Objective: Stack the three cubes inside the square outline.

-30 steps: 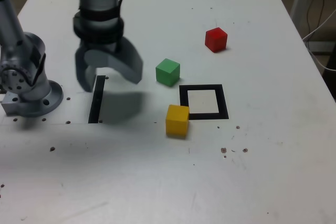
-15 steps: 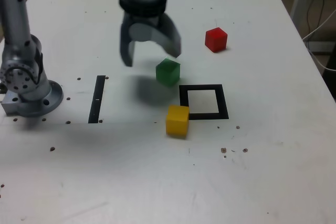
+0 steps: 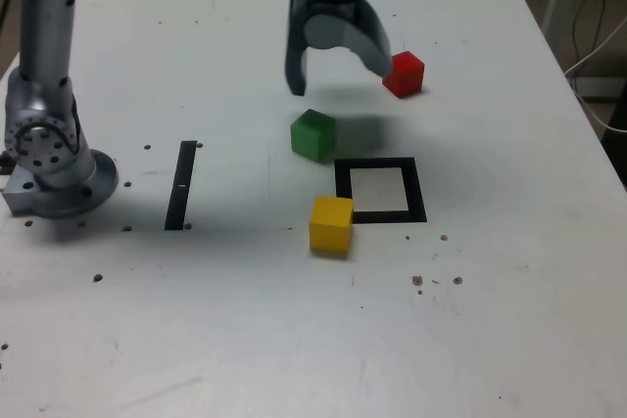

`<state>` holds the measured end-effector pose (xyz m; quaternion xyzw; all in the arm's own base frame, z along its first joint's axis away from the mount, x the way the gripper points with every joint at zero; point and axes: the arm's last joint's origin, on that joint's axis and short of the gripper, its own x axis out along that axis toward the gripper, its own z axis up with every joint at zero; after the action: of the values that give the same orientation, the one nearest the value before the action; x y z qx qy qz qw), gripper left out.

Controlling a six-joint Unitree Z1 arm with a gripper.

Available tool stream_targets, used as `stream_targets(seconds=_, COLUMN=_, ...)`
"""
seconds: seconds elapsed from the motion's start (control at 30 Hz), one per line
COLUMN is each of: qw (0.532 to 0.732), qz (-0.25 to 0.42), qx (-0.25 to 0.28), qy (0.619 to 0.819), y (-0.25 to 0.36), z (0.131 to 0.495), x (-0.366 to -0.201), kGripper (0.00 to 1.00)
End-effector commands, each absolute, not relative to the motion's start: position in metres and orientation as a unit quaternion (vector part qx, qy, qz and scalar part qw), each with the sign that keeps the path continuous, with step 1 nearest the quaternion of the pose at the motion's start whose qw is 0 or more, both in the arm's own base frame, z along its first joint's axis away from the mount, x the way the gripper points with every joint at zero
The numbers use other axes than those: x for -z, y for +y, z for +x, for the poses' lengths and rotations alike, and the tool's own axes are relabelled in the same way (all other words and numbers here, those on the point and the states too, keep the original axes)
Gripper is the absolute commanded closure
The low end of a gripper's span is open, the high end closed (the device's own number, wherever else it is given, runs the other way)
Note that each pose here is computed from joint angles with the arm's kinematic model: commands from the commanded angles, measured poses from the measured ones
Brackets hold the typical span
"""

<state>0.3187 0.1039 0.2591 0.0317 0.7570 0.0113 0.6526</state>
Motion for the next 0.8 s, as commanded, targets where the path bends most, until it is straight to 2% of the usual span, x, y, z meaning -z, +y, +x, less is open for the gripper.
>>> stream_targets(seconds=0.0, qw=0.653, qz=0.033, qx=-0.014, qy=0.756, y=0.111, z=0.329, x=-0.258, kGripper=0.0)
stream_targets(seconds=0.2, qw=0.654, qz=0.034, qx=-0.019, qy=0.755, y=0.13, z=0.354, x=-0.254, kGripper=0.01)
stream_targets(seconds=0.47, qw=0.656, qz=0.036, qx=-0.016, qy=0.754, y=0.153, z=0.386, x=-0.241, kGripper=0.0)
stream_targets(seconds=0.77, qw=0.648, qz=0.054, qx=-0.012, qy=0.759, y=0.161, z=0.389, x=-0.24, kGripper=0.0)
